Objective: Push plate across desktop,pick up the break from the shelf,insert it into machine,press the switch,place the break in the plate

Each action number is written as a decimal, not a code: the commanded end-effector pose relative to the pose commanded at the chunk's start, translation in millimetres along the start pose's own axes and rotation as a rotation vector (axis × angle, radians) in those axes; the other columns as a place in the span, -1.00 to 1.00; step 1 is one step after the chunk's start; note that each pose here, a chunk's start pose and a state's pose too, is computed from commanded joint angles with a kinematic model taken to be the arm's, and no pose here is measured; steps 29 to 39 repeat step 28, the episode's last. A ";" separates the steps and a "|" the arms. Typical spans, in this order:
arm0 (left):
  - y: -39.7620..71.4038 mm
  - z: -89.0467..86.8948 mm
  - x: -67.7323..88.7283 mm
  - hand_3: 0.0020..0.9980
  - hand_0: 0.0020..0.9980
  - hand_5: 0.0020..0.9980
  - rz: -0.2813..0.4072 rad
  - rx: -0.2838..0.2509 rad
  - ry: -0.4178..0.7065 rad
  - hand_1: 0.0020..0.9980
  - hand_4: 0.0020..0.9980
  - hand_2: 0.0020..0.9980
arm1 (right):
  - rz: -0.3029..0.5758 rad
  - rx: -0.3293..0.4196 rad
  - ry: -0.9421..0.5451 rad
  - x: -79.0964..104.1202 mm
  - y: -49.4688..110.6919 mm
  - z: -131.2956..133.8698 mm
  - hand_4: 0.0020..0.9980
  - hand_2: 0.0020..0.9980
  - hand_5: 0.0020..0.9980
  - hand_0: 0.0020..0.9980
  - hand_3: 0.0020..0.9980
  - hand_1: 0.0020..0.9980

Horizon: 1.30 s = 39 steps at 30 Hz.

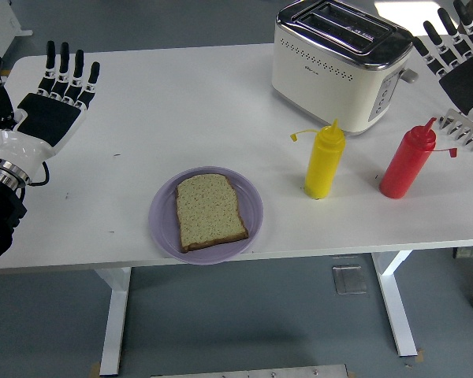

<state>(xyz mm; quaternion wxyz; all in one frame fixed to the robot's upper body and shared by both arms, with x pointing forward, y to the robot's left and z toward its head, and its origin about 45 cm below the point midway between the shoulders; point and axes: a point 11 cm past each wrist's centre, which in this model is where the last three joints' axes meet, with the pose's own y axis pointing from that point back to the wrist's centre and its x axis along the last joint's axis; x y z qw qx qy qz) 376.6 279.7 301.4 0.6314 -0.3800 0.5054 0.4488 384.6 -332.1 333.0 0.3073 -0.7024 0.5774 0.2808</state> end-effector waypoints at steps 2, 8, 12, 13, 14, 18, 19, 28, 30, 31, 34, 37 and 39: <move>-0.2 -0.3 0.2 0.51 0.62 1.00 0.001 0.001 0.001 0.52 0.54 0.47 | 0.001 0.001 -0.001 0.2 0.3 -0.2 0.38 0.48 -0.14 0.63 0.47 0.53; -1.1 -0.4 2.4 0.51 0.63 1.00 0.007 0.001 0.001 0.52 0.54 0.47 | 0.003 0.001 -0.002 0.6 0.6 0.0 0.38 0.48 -0.14 0.63 0.47 0.53; -1.5 -0.4 3.1 0.51 0.63 1.00 0.008 0.001 0.002 0.52 0.53 0.47 | 0.003 0.002 -0.001 0.6 0.7 -0.1 0.38 0.49 -0.14 0.63 0.47 0.53; -1.6 -0.3 3.2 0.51 0.63 1.00 0.009 0.001 0.002 0.52 0.53 0.47 | 0.003 0.002 -0.001 0.5 0.7 -0.2 0.38 0.49 -0.14 0.63 0.47 0.53; -1.9 -0.3 3.4 0.51 0.63 1.00 0.010 0.002 0.003 0.52 0.53 0.47 | 0.003 0.002 -0.001 0.5 0.8 -0.1 0.38 0.49 -0.14 0.63 0.47 0.53; -2.2 -0.3 3.6 0.51 0.63 1.00 0.010 0.002 0.004 0.52 0.51 0.47 | 0.003 0.002 0.000 0.5 1.1 -0.2 0.38 0.48 -0.14 0.63 0.47 0.53; -2.2 -0.3 3.6 0.51 0.63 1.00 0.010 0.002 0.004 0.52 0.51 0.47 | 0.003 0.003 0.000 0.5 1.1 -0.2 0.38 0.48 -0.14 0.63 0.47 0.53; -2.7 -0.7 2.8 0.51 0.63 1.00 0.008 0.004 0.002 0.52 0.51 0.47 | 0.002 0.005 0.001 0.1 1.0 -1.1 0.38 0.48 -0.14 0.63 0.47 0.53; -2.7 -0.7 2.8 0.51 0.63 1.00 0.008 0.004 0.002 0.52 0.51 0.47 | 0.002 0.005 0.001 0.1 1.0 -1.1 0.38 0.48 -0.14 0.63 0.47 0.53; -2.7 -0.7 2.8 0.51 0.63 1.00 0.008 0.004 0.002 0.52 0.51 0.47 | 0.002 0.005 0.001 0.1 1.0 -1.1 0.38 0.48 -0.14 0.63 0.47 0.53; -2.7 -0.7 2.8 0.51 0.63 1.00 0.008 0.004 0.002 0.52 0.51 0.47 | 0.002 0.005 0.001 0.1 1.0 -1.1 0.38 0.48 -0.14 0.63 0.47 0.53; -2.7 -0.7 2.8 0.51 0.63 1.00 0.008 0.004 0.002 0.52 0.51 0.47 | 0.002 0.005 0.001 0.1 1.0 -1.1 0.38 0.48 -0.14 0.63 0.47 0.53; -2.7 -0.7 2.8 0.51 0.63 1.00 0.008 0.004 0.002 0.52 0.51 0.47 | 0.002 0.005 0.001 0.1 1.0 -1.1 0.38 0.48 -0.14 0.63 0.47 0.53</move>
